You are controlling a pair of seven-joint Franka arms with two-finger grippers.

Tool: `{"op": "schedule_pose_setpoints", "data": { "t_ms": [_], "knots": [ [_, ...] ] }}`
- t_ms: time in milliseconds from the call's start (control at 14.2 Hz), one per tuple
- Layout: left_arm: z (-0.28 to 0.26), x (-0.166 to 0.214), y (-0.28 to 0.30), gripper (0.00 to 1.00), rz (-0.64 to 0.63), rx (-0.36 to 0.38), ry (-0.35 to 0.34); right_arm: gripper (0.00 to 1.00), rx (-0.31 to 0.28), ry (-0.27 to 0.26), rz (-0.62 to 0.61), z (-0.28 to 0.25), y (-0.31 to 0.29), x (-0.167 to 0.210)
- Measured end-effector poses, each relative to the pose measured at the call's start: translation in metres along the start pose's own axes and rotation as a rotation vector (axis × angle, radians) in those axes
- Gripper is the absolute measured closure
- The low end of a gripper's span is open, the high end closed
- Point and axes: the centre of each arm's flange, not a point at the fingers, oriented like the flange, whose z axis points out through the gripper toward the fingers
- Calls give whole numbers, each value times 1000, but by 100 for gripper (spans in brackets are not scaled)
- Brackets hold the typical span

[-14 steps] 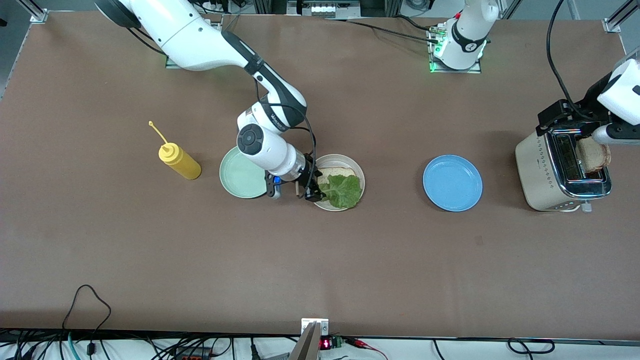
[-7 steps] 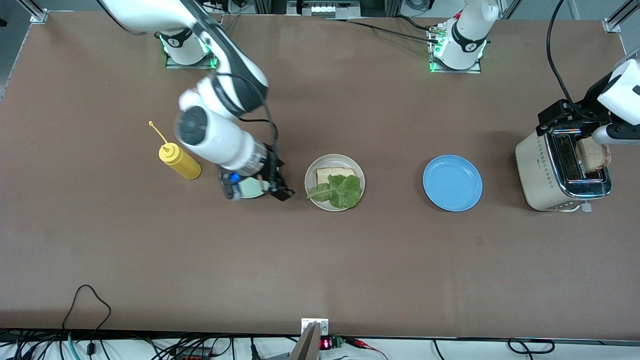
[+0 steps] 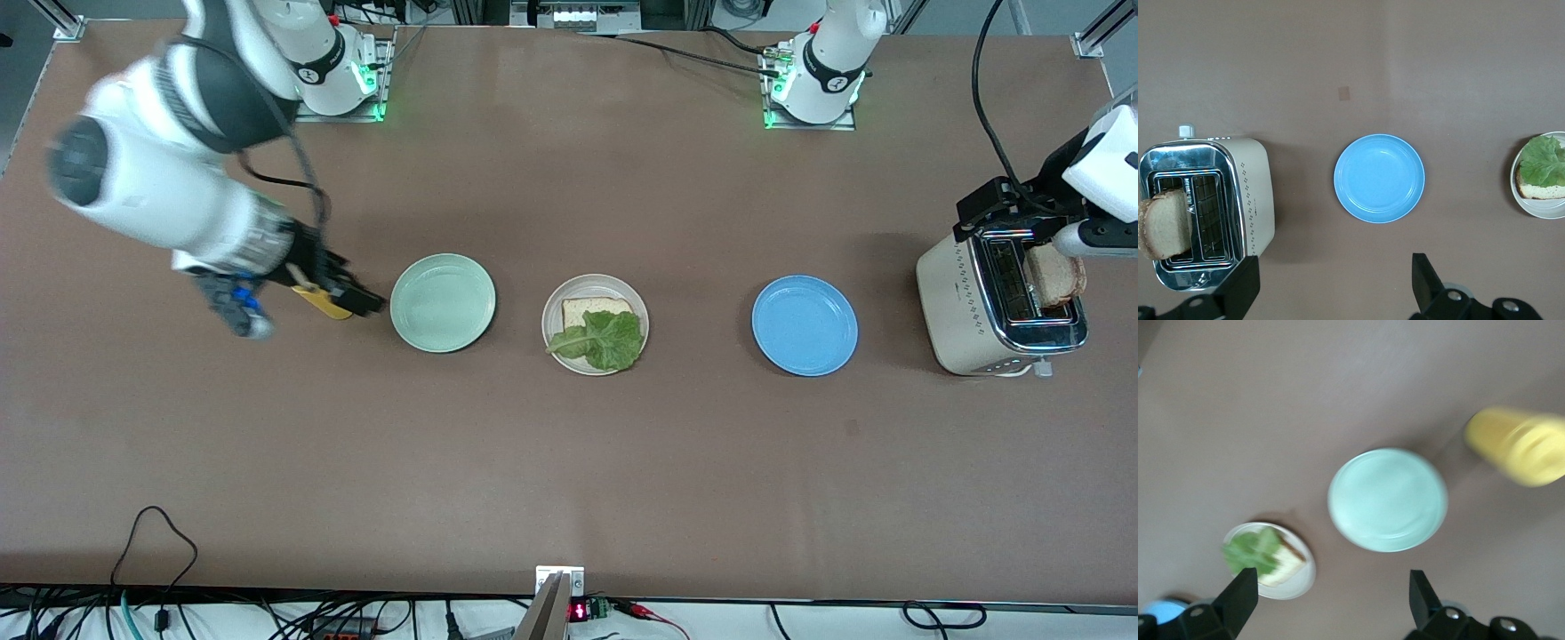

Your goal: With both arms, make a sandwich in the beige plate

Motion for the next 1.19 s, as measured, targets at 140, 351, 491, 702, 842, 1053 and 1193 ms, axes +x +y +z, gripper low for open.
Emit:
{"op": "schedule_pose_setpoints", "data": {
  "t_ms": [140, 351, 491, 702, 842, 1053, 1193],
  "knots": [
    [0, 0, 0, 0, 0, 0, 0, 0, -14, 2, -127, -31, 48, 28],
    [0, 0, 0, 0, 0, 0, 0, 0, -56, 36, -292, -67, 109, 61],
    [0, 0, 0, 0, 1, 0, 0, 0, -136, 79, -410, -85, 127, 63],
    [5, 1, -1, 0, -1, 0, -17, 0, -211, 124, -507, -120, 138, 45],
    [16, 3, -10, 0, -19, 0, -54, 0, -215, 129, -511, -144, 146, 38],
    [42, 13, -69, 0, -119, -5, -100, 0, -212, 140, -534, -164, 150, 37],
    [76, 21, -121, 0, -203, -15, -155, 0, -218, 124, -542, -156, 148, 44]
  ]
}}
